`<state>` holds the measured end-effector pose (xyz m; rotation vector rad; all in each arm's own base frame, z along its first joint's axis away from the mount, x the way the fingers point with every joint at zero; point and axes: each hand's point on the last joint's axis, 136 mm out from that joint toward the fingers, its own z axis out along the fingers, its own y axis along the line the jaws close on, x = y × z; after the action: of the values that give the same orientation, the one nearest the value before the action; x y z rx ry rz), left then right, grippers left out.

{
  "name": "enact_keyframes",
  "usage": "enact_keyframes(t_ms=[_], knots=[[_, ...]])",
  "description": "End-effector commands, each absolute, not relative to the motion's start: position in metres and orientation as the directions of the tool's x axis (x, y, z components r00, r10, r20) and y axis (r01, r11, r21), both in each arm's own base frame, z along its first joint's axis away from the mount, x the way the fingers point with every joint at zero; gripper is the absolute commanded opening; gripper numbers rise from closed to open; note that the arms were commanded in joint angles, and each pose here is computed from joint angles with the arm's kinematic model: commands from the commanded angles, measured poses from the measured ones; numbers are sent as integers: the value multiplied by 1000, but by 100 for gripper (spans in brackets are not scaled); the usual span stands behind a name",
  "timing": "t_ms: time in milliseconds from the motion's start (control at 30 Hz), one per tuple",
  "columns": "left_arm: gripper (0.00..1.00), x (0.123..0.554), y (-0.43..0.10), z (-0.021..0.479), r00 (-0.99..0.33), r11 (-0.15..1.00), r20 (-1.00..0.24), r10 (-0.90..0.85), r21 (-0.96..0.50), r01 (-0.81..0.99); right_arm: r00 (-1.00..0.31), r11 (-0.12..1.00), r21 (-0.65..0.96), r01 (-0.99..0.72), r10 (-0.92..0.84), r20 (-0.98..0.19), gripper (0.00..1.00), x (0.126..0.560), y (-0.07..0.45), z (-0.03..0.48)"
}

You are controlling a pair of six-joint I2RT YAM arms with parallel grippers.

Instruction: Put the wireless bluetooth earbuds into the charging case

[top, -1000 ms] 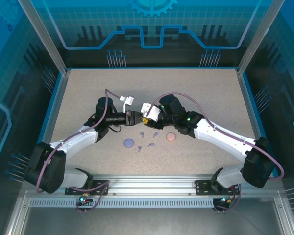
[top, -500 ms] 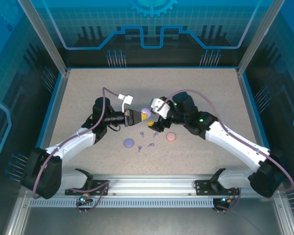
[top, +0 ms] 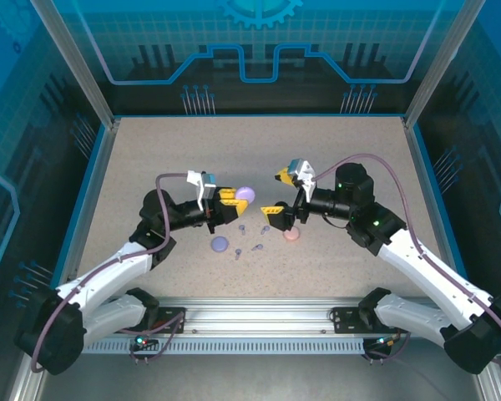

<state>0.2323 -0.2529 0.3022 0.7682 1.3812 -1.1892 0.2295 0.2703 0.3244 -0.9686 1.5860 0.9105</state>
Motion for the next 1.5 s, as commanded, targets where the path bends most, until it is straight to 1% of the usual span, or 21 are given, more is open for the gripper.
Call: enact_keyframes(t_ms=[0, 200, 667, 800, 1467], knots=[[9, 224, -252, 319, 1, 299, -982, -190, -57, 953, -158, 353, 122, -928, -75, -985, 100, 228, 278, 352], [10, 219, -254, 321, 28, 282, -981, -192, -28, 959, -154, 334, 113, -936, -100, -983, 98, 231, 293, 354], [10, 215, -256, 321, 27, 269, -982, -187, -25, 963, -181, 387, 116, -915, -136, -974, 91, 251, 304, 346], [10, 215, -257, 320, 23, 266, -983, -183, -26, 964, -179, 412, 109, -905, -137, -974, 91, 256, 302, 346], [10, 216, -258, 313, 12, 264, -986, -164, -33, 964, -187, 435, 119, -892, -117, -975, 92, 274, 297, 354]])
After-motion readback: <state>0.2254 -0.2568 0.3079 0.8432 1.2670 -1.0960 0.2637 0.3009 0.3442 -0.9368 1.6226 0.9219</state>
